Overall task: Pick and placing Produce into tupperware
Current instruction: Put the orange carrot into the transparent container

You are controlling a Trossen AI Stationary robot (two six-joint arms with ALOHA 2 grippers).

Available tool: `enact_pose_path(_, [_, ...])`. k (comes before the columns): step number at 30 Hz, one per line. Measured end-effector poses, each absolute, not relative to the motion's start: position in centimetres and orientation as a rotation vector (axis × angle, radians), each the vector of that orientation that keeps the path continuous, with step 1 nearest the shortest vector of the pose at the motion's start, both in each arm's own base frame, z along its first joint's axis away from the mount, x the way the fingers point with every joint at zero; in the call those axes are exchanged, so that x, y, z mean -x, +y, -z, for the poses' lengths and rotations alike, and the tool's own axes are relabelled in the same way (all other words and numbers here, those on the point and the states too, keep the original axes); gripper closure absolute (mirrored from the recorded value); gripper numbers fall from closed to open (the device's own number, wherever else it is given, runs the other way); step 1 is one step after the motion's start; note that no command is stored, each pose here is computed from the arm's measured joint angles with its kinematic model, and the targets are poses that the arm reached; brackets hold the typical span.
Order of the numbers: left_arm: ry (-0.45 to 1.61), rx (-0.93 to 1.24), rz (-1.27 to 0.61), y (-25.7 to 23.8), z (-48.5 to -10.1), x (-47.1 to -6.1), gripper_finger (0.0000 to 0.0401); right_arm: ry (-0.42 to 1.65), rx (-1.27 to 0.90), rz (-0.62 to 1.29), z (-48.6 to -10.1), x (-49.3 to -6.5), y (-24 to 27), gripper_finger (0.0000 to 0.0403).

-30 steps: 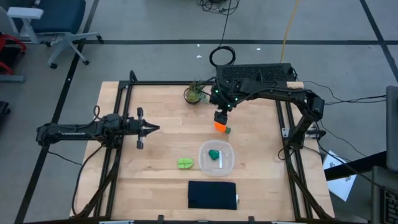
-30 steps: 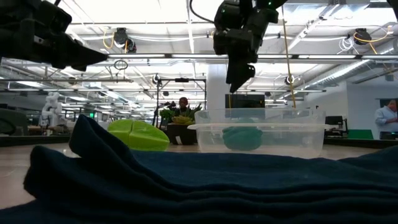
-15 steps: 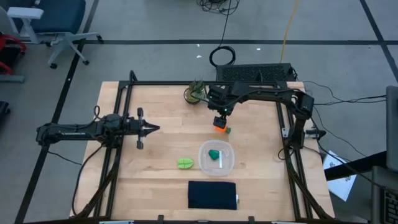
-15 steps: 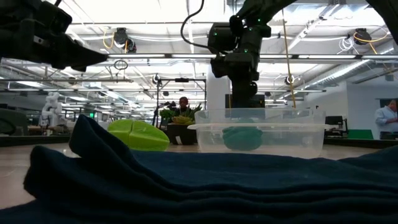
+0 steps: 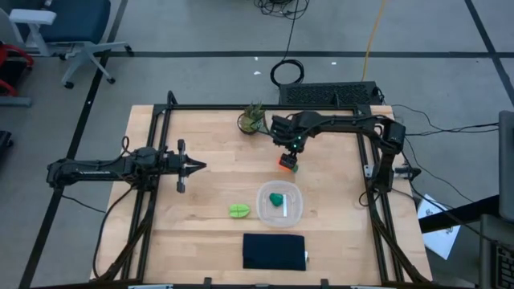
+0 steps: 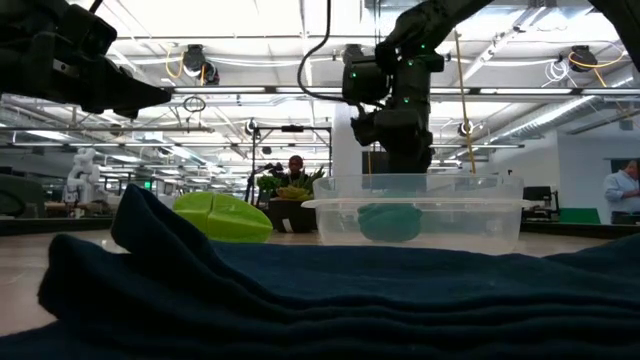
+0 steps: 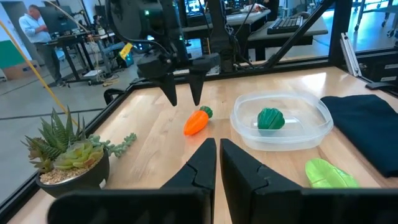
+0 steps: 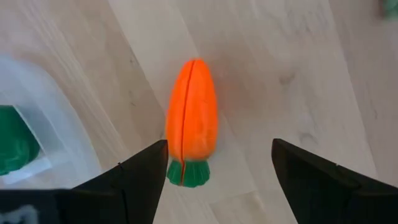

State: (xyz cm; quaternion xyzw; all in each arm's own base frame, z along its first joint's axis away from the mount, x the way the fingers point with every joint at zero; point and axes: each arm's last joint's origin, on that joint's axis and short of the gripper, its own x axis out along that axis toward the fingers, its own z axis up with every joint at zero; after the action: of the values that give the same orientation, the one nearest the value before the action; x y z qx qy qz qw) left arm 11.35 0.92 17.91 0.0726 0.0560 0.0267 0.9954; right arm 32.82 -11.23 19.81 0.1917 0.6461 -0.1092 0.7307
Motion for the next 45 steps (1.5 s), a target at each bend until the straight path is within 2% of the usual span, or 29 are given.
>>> enact_pose_path(39, [0.119,-0.146,-0.053,0.9,-17.9,-11.3,0.0375,1.371,-0.439,0.212,-15.3,-32.2,-9.4,0.0124])
enact_pose_path(45, [0.118,-0.147,-0.053,0.9,-17.9,-11.3,0.0375,1.365,-0.415,0.194,-14.6,-31.9,-9.3,0.0148])
